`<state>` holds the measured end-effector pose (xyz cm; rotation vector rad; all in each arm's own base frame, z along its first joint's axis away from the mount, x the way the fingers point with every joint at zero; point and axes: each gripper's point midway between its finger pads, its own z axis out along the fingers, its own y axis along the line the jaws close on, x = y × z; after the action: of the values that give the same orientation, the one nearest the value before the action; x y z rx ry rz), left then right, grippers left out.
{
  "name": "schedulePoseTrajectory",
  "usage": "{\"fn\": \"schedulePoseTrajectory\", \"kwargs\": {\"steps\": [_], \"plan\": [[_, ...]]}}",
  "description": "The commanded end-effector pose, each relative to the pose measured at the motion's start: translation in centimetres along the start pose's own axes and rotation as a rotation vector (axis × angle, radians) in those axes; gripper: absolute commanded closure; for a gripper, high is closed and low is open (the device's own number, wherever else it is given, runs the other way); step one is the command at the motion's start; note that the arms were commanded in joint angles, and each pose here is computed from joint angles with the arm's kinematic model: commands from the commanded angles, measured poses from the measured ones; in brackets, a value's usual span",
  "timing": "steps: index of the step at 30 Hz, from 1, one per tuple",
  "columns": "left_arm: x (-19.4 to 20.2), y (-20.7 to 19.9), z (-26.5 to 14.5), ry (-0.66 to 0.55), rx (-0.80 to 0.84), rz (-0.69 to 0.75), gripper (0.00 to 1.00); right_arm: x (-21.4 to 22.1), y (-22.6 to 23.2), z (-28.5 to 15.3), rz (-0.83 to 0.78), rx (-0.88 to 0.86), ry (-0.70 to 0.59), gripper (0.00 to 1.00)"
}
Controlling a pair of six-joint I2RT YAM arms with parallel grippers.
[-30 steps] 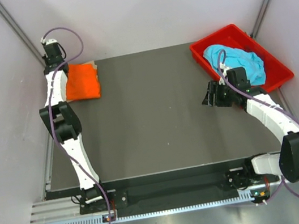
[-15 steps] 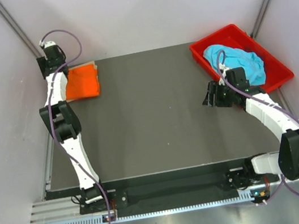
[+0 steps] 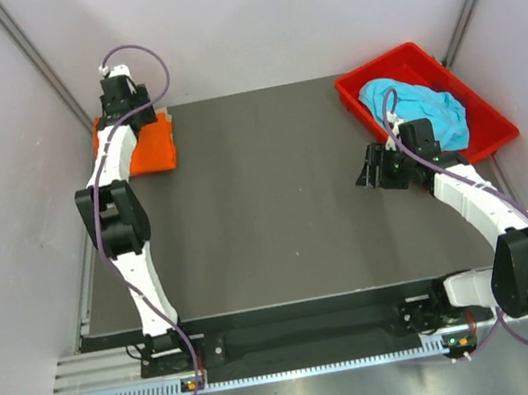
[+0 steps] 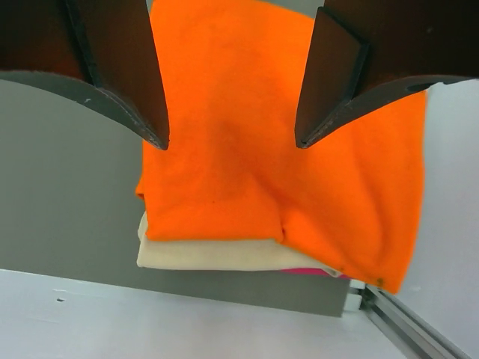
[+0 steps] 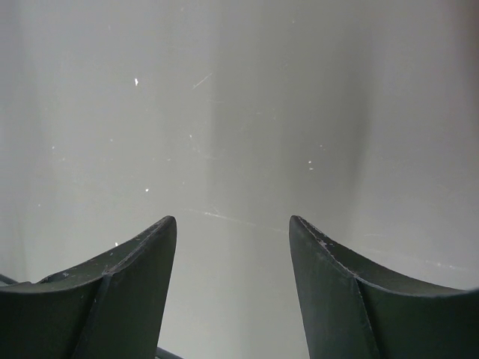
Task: Fold and stack the t-shirts
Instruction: Neatly place the folded tshirt to the corner
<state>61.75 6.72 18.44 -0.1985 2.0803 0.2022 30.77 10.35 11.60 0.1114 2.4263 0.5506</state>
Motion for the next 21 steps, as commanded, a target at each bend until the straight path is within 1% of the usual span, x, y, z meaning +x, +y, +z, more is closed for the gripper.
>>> {"fn": "schedulePoseTrajectory", "kwargs": {"steps": [1, 3, 4, 5, 7, 8, 9, 10, 11, 13, 16, 17, 18, 21], "plan": [[-0.3, -0.9, 1.2, -0.02, 0.052, -0.061, 0.28, -1.7, 0.7, -0.5, -0.011, -0.041, -0.065, 0.38], [-0.1, -1.6, 2.1, -0.036, 0.063, -0.012, 0.28, -1.7, 0.7, -0.4, -0.01, -0.042, -0.063, 0.38], [0.3, -2.8, 2.4, -0.038, 0.069, 0.02, 0.28, -1.7, 0.8, -0.3, -0.013, -0.043, -0.066, 0.38], [-0.3, -3.2, 2.7, -0.068, 0.068, 0.077, 0.28, -1.7, 0.7, -0.2, -0.012, -0.041, -0.064, 0.38], [0.4, -3.9, 3.6, -0.065, 0.054, 0.17, 0.28, -1.8, 0.7, -0.1, -0.013, -0.043, -0.066, 0.38], [0.4, -5.9, 3.4, -0.074, 0.07, 0.21, 0.28, -1.7, 0.6, 0.1, -0.011, -0.043, -0.06, 0.38], [0.8, -6.3, 3.7, -0.071, 0.059, 0.24, 0.27, -1.6, 0.6, 0.1, -0.01, -0.042, -0.057, 0.38], [1.5, -7.4, 4.0, -0.066, 0.056, 0.296, 0.27, -1.7, 0.6, 0.2, -0.011, -0.044, -0.058, 0.38], [1.8, -7.3, 4.1, -0.062, 0.015, 0.318, 0.27, -1.6, 0.6, 0.3, -0.01, -0.043, -0.057, 0.37], [2.3, -8.1, 4.6, -0.069, -0.014, 0.366, 0.27, -1.6, 0.5, 0.4, -0.009, -0.042, -0.056, 0.38], [3.1, -7.5, 5.5, -0.06, -0.102, 0.392, 0.27, -1.5, 0.4, 0.7, -0.009, -0.04, -0.048, 0.37], [2.3, -7.1, 5.5, -0.075, -0.128, 0.388, 0.27, -1.4, 0.4, 0.7, -0.011, -0.041, -0.045, 0.37], [2.7, -6.5, 5.8, -0.067, -0.179, 0.389, 0.27, -1.4, 0.4, 0.7, -0.012, -0.04, -0.048, 0.38], [2.2, -6.1, 6.1, -0.09, -0.222, 0.406, 0.28, -1.4, 0.3, 0.9, -0.012, -0.037, -0.045, 0.38]]}}
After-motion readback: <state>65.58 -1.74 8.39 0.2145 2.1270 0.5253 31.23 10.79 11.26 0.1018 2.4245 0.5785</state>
